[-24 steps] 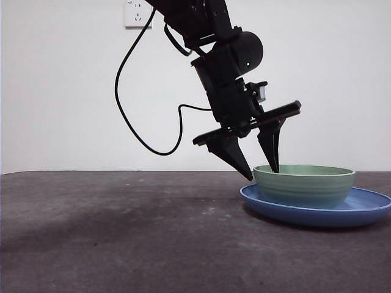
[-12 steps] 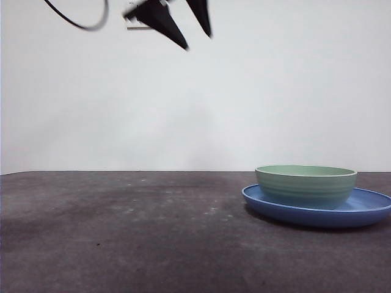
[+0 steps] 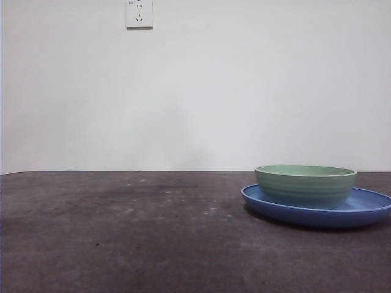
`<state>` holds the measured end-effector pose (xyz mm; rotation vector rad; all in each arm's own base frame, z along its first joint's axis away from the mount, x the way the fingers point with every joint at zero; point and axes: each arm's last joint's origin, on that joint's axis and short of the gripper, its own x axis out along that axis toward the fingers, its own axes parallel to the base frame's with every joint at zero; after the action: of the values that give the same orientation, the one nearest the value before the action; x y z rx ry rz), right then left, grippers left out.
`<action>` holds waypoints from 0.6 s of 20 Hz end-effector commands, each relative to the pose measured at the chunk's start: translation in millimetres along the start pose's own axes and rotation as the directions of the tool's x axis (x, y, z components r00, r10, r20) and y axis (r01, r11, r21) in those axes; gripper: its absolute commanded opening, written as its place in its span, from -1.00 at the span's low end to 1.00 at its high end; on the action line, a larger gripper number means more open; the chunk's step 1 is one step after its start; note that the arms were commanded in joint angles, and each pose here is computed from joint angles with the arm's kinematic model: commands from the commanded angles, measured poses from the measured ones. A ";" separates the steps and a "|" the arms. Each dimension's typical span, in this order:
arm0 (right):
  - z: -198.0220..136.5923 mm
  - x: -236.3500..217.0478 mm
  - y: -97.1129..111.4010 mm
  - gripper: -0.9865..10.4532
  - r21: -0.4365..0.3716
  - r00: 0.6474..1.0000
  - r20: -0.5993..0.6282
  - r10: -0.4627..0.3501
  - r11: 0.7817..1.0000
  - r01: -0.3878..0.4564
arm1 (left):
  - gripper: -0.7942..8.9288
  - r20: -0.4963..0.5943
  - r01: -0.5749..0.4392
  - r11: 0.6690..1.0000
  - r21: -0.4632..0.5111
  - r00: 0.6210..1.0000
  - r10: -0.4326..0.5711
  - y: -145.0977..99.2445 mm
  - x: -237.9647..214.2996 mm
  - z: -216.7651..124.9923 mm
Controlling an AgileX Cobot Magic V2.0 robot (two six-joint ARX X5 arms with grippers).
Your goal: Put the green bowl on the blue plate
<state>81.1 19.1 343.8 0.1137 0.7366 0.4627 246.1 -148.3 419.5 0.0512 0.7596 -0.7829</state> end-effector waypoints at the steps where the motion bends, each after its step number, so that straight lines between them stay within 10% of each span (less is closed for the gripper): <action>1: 4.0 -3.5 1.6 -0.15 -0.003 1.000 0.022 -0.001 1.000 0.001 | -0.31 -0.001 0.077 0.997 0.023 0.997 -0.077 -1.5 2.3 -28.2; 12: 3.4 -3.0 1.4 -0.15 0.030 1.000 0.016 -0.001 1.000 0.001 | -0.32 -0.113 0.362 0.931 0.044 0.928 -0.356 -6.6 2.9 -119.1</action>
<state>81.1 19.1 343.8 0.1343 0.7421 0.4544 170.4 -115.8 330.0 -0.0037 0.8719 -1.1418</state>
